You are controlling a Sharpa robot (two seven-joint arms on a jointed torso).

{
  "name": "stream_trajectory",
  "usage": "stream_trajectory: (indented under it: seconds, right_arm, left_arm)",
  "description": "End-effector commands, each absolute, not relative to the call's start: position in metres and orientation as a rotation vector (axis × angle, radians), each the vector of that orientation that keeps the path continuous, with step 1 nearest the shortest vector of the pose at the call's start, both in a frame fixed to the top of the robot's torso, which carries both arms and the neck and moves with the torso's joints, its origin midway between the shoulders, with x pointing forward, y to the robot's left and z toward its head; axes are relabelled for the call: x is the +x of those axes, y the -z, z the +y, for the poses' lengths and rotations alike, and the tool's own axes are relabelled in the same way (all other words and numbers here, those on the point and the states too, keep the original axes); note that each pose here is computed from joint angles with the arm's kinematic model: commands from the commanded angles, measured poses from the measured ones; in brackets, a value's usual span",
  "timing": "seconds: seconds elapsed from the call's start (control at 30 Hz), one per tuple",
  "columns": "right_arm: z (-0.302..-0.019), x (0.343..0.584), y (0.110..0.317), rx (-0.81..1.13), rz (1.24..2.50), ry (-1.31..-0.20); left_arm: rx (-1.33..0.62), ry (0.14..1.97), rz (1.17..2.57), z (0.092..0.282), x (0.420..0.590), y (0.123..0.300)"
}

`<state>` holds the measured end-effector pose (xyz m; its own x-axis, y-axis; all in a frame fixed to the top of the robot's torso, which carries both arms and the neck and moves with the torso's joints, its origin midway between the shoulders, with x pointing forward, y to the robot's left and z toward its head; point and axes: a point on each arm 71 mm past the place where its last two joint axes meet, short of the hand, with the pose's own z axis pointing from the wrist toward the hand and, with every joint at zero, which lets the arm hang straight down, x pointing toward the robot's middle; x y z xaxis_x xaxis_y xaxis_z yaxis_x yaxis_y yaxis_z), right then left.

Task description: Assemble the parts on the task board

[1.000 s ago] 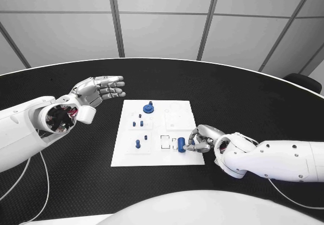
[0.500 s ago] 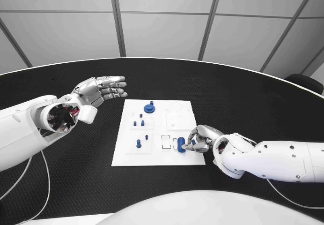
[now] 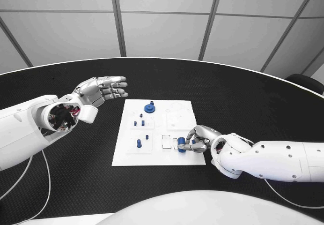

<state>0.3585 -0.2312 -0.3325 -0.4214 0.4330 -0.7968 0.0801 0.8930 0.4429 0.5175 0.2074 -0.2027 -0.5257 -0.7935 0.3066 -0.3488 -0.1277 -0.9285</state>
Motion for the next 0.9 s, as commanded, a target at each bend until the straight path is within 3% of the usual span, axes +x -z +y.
stream_trajectory:
  seconds: [0.03,0.9]
  right_arm:
    - [-0.2304,0.3595,0.3344,0.367,1.998,-0.404]
    - [-0.2299,0.3680,0.3403,0.348,1.992,-0.347]
  left_arm:
    - [-1.269,1.693,1.787,0.2072,0.5175,0.2027]
    - [-1.270,1.693,1.799,0.2066,0.5168,0.2030]
